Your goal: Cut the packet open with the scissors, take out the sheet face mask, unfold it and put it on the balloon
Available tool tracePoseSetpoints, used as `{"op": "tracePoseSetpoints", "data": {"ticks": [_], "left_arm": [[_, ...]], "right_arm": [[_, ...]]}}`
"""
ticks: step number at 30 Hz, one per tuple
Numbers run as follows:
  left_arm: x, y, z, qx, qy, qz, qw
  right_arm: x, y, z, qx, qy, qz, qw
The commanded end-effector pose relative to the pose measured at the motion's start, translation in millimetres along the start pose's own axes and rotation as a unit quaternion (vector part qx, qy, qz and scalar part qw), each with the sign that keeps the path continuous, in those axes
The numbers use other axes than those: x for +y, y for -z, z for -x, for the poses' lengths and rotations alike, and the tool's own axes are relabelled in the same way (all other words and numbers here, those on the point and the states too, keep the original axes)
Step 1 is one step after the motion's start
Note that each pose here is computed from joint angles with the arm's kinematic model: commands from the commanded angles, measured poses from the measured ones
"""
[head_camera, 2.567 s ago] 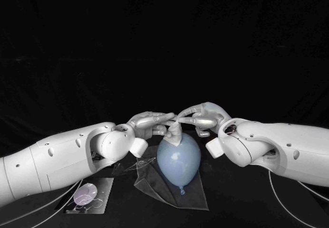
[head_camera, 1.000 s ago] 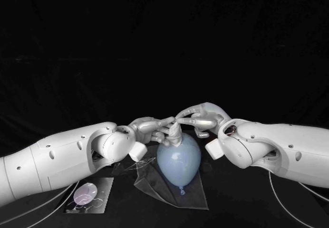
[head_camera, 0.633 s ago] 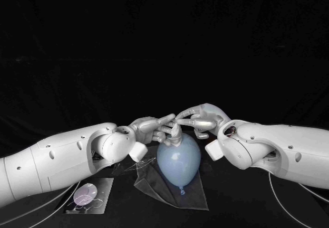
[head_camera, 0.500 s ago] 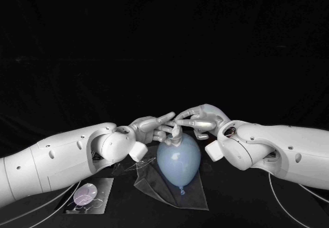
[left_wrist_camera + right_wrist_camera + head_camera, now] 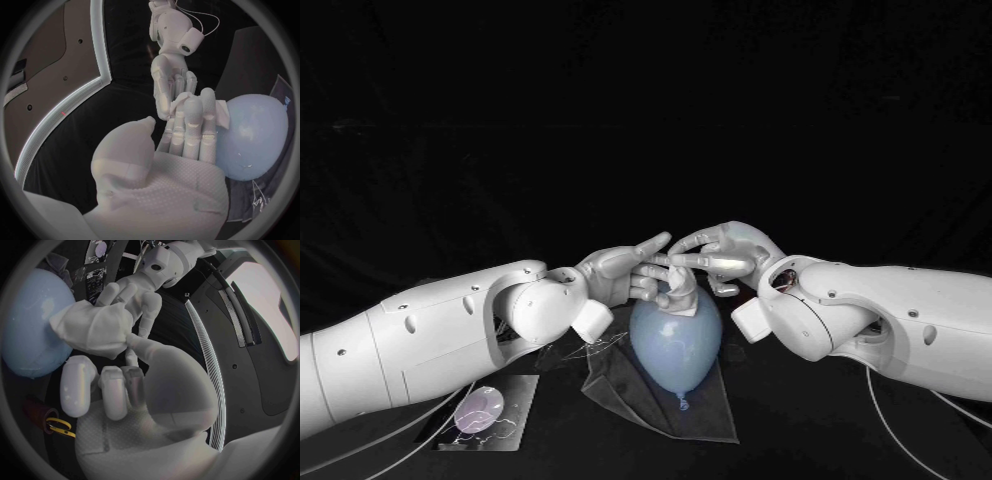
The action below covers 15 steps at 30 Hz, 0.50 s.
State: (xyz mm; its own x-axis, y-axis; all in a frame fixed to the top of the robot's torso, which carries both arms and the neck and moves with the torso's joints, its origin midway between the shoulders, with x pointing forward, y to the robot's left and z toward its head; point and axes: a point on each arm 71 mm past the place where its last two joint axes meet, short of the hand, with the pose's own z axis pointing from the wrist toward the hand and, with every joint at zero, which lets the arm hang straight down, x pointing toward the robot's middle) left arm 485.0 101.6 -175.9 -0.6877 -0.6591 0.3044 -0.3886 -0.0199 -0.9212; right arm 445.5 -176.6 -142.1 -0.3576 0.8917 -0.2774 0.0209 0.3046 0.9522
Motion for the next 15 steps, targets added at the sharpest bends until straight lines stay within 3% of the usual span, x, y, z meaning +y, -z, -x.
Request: {"op": "tracePoseSetpoints", "data": {"ticks": [1,7,15], "left_arm": [[-3.5,-0.6,-8.7,0.043,0.017,-0.021,0.999],[-5.7,0.4,-7.9,0.042,0.024,-0.037,0.998],[-9.0,2.3,-0.8,0.01,0.034,-0.062,0.997]], "right_arm": [[-0.2,0.4,-0.8,0.007,0.001,0.004,1.0],[-1.9,1.2,2.6,0.002,0.002,0.003,1.0],[-3.1,5.8,7.3,-0.002,0.003,0.003,1.0]]}}
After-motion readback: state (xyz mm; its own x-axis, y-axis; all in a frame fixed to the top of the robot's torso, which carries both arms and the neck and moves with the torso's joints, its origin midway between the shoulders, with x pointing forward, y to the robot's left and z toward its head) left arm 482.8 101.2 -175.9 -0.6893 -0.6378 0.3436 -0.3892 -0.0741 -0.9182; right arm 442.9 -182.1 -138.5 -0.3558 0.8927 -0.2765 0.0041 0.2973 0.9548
